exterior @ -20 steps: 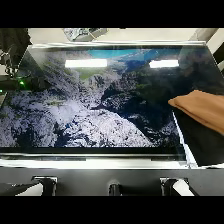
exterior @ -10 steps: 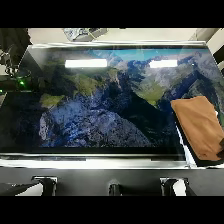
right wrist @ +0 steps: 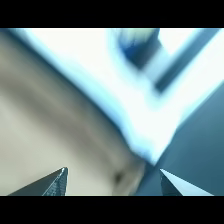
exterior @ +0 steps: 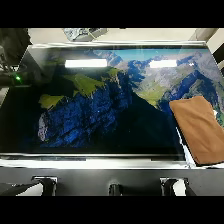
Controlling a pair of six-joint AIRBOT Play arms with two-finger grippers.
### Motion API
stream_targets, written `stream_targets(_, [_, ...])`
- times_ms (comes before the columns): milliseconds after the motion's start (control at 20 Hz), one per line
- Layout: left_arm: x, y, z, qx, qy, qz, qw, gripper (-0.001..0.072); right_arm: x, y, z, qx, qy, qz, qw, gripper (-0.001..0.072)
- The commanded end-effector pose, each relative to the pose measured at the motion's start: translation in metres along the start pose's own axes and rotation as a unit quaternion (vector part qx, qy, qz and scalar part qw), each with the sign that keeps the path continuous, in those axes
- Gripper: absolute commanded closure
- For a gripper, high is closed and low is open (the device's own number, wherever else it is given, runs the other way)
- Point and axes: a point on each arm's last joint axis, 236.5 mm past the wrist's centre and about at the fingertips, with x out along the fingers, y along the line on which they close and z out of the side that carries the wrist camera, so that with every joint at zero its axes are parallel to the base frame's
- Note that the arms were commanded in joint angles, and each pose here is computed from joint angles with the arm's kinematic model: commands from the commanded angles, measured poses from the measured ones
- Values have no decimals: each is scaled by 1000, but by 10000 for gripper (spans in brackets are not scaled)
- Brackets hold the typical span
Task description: Fold the shirts.
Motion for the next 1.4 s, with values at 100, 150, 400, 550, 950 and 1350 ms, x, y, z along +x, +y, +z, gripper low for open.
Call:
stream_targets(100, [-58, 19, 90, 35, -125, 149, 980, 682, -155, 59, 187, -115, -381, 39, 917, 60])
stream_targets(150, [-61, 31, 95, 39, -129, 193, 972, 681, -153, 99, 188, -164, -374, 72, 910, 60])
stream_targets(400, [-3, 64, -33, -23, 150, 251, 956, 91, -64, 341, 31, -415, -97, 278, 861, 57])
stream_targets(550, [-1, 72, -111, -47, 261, 255, 930, 89, -18, 393, -76, -504, 82, 304, 804, 50])
stream_targets(950, [0, 75, -142, -66, 243, 260, 932, 99, 18, 418, -127, -533, 158, 284, 781, 48])
stream_targets(1350, [0, 75, -142, -66, 244, 260, 932, 99, 19, 418, -126, -533, 157, 282, 782, 48])
